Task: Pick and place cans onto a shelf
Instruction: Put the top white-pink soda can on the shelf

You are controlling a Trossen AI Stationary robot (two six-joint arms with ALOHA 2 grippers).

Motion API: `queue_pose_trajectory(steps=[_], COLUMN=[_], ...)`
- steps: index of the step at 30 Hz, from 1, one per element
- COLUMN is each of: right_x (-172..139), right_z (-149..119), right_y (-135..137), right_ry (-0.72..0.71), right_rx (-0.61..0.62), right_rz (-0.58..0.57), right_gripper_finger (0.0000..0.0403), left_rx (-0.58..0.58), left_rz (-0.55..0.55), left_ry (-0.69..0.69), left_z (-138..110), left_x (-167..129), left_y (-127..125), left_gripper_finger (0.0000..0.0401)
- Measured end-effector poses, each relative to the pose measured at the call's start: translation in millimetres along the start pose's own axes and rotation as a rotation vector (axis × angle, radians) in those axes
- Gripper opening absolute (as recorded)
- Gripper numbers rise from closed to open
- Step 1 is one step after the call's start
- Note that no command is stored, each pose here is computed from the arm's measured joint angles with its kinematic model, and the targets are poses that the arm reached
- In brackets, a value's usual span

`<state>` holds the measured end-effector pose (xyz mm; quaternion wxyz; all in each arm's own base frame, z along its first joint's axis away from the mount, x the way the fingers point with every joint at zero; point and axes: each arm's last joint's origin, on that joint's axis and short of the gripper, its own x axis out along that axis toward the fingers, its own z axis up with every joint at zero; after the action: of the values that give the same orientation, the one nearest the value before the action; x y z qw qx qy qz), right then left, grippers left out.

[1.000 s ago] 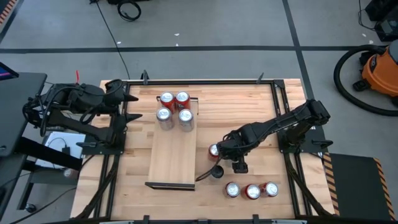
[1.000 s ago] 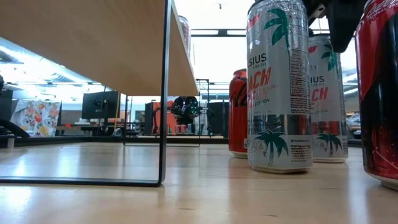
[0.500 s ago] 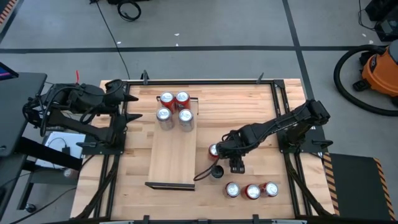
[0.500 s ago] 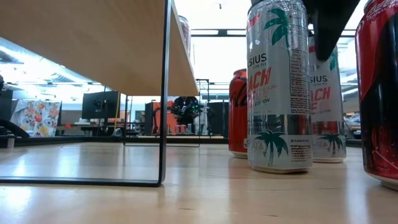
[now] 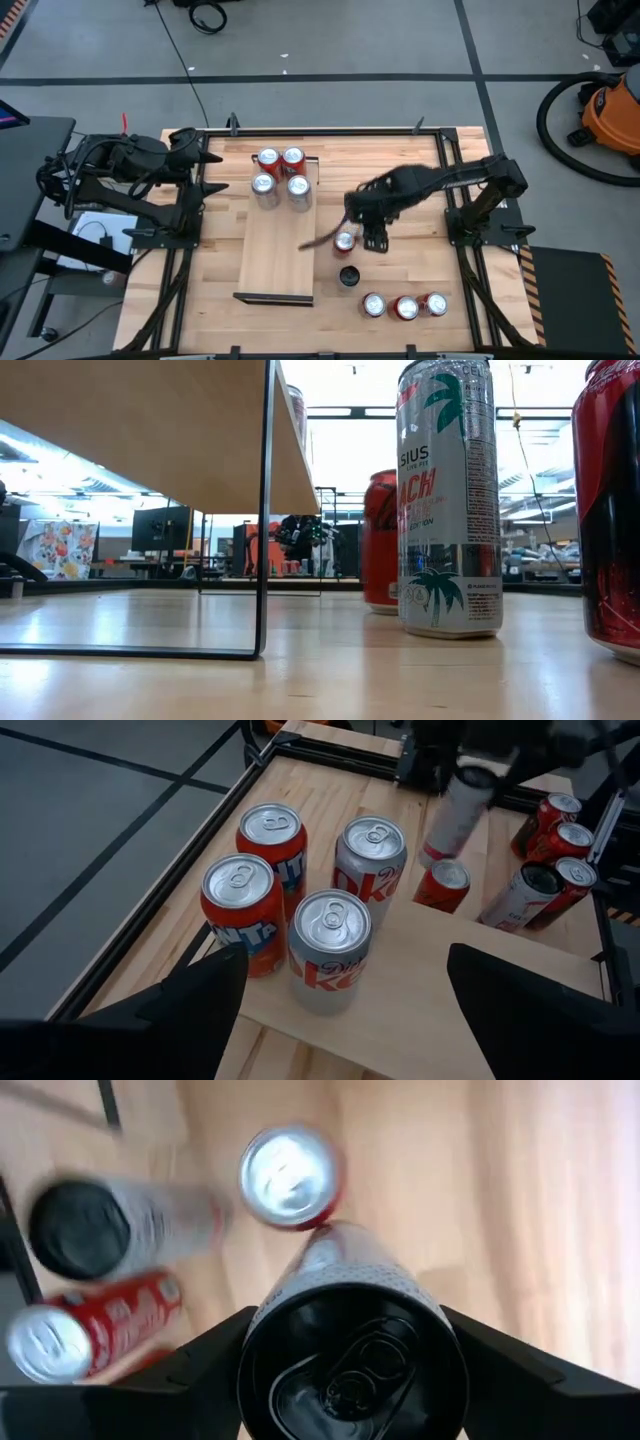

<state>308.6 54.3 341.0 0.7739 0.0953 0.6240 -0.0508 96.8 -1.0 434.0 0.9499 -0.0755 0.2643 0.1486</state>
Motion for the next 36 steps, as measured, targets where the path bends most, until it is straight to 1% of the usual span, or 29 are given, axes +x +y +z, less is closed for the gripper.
queue_pose_trajectory(steps=[3, 6, 9, 12, 15, 19, 23, 25, 28, 32, 36], right_x=[-21, -34, -43, -49, -51, -48, -42, -46, -51, -66, -79], right_z=[8, 15, 22, 34, 45, 65, 72, 73, 75, 70, 70], right_y=[-5, -6, -4, 1, 5, 13, 16, 16, 16, 10, 4], right_ry=[-0.071, -0.097, -0.107, -0.133, -0.112, -0.162, -0.205, -0.218, -0.27, -0.326, -0.416], right_rx=[0.023, 0.035, 0.035, 0.025, 0.017, -0.01, -0.007, -0.005, -0.003, -0.017, -0.025], right_rz=[0.037, 0.082, 0.082, 0.05, 0.026, 0.045, 0.066, 0.064, 0.054, 0.038, 0.038], right_gripper_finger=[0.0286, 0.0283, 0.0283, 0.0283, 0.0283, 0.0283, 0.0283, 0.0283, 0.0283, 0.0283, 0.0283], left_rx=[0.0, -0.006, -0.008, -0.008, -0.011, -0.012, -0.028, -0.049, -0.077, -0.088, -0.073], left_rz=[0.0, -0.001, -0.018, -0.027, -0.045, -0.07, -0.083, -0.124, -0.236, -0.384, -0.429], left_ry=[0.0, 0.0, 0.004, 0.007, 0.013, 0.021, 0.031, 0.049, 0.083, 0.117, 0.123], left_z=[0, 0, 0, 0, 0, 0, -1, -2, -2, 4, 13], left_x=[0, 0, 0, 0, 0, 0, 0, 0, -1, 9, 27], left_y=[0, 0, -1, -1, -1, -2, -2, -3, -7, -19, -36], left_gripper_finger=[0.0355, 0.0355, 0.0355, 0.0355, 0.0355, 0.0355, 0.0355, 0.0355, 0.0355, 0.0355, 0.0355])
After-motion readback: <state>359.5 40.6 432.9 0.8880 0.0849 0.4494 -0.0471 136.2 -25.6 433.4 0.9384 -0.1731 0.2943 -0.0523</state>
